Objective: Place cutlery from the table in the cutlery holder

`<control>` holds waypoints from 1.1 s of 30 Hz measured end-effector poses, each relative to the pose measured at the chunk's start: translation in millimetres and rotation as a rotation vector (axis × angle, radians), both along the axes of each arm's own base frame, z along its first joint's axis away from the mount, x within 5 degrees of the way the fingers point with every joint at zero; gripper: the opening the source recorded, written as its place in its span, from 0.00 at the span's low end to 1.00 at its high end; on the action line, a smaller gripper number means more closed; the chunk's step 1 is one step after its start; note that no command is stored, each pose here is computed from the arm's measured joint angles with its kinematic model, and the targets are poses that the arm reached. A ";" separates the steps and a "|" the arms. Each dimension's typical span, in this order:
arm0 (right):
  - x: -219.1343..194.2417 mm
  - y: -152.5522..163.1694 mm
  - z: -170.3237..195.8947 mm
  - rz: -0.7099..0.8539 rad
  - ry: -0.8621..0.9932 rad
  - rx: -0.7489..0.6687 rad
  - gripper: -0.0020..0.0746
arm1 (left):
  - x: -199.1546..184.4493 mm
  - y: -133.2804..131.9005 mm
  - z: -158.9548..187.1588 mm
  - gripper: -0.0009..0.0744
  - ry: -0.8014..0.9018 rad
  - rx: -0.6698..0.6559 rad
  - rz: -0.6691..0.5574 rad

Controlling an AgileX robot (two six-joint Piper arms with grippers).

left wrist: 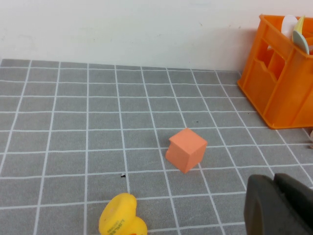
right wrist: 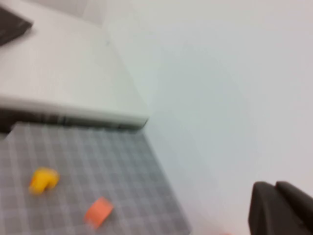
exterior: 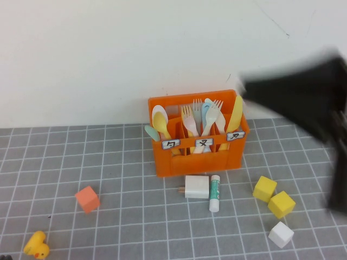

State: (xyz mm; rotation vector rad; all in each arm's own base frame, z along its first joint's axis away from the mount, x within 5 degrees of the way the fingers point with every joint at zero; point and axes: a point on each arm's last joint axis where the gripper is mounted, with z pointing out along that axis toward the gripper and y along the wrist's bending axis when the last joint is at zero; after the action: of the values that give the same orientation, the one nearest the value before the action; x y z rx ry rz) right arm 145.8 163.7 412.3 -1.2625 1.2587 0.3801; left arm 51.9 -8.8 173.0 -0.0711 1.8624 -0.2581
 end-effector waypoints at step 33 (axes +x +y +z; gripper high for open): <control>-61.7 -104.6 -112.3 -0.459 0.049 0.313 0.02 | 0.0 0.0 0.5 0.01 -0.002 0.002 -0.001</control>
State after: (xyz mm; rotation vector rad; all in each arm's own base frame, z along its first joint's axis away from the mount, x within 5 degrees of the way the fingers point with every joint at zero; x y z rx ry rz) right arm 84.1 59.1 300.0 -0.6782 1.4227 0.2617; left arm 51.9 -8.8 173.6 -0.0692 1.8608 -0.2569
